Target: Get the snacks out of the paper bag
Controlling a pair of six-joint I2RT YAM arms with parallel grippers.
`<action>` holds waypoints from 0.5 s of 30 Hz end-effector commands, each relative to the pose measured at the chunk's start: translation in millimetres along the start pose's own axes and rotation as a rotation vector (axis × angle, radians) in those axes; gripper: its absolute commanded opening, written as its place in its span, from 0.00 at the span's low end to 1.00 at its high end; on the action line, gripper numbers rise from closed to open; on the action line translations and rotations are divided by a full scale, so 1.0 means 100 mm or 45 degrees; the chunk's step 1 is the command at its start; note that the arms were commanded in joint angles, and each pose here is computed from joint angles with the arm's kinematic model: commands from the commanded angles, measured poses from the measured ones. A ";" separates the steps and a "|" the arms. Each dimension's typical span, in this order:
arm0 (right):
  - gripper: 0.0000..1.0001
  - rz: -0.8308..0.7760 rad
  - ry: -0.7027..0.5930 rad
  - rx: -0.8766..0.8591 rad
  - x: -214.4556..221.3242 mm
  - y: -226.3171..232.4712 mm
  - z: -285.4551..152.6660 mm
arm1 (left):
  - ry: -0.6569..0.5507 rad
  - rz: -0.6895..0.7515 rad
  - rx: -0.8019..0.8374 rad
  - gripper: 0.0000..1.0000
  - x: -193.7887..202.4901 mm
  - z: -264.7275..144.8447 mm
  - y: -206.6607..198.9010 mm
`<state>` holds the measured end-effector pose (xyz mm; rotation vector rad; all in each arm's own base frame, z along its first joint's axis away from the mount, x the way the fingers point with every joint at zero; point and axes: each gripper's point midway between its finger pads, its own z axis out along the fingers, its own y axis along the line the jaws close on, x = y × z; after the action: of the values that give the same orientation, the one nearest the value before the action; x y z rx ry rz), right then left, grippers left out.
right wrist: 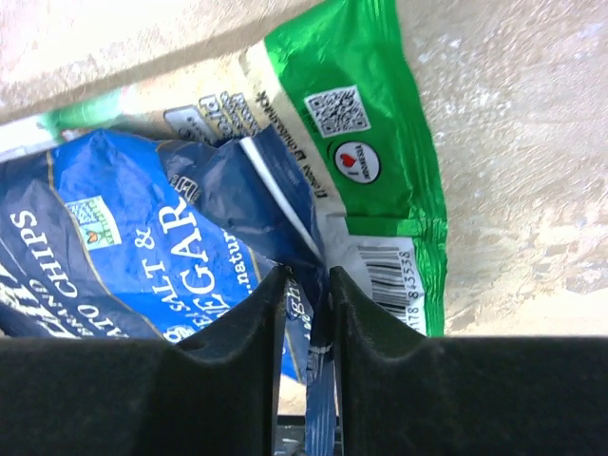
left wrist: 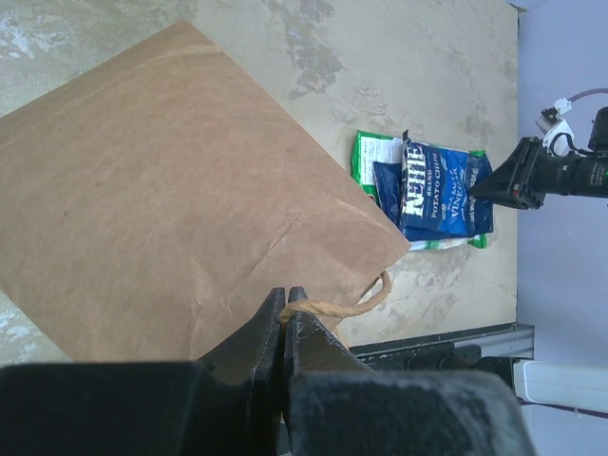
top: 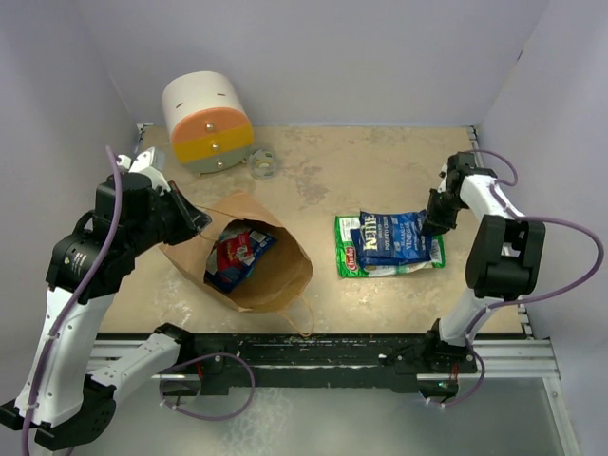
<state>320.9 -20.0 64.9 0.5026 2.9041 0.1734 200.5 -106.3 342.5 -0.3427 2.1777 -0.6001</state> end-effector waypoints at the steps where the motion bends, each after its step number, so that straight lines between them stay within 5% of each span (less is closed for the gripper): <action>1: 0.32 -0.036 -0.076 0.075 -0.15 -0.12 0.05 | -0.049 -0.025 0.031 0.00 -0.09 -0.01 -0.07; 6: 0.61 -0.048 -0.273 0.135 -0.34 -0.14 -0.35 | -0.038 -0.026 0.015 0.00 -0.07 -0.01 -0.04; 11: 0.69 -0.088 -0.432 0.030 -0.27 0.13 -1.00 | -0.002 -0.038 0.007 0.00 -0.01 0.01 -0.03; 15: 0.71 -0.241 -0.498 -0.239 0.04 0.82 -1.37 | 0.010 -0.042 0.001 0.00 0.01 -0.02 -0.02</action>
<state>327.5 -18.0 161.4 0.3695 2.5956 0.0523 200.8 -107.8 339.5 -0.3619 2.1941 -0.6062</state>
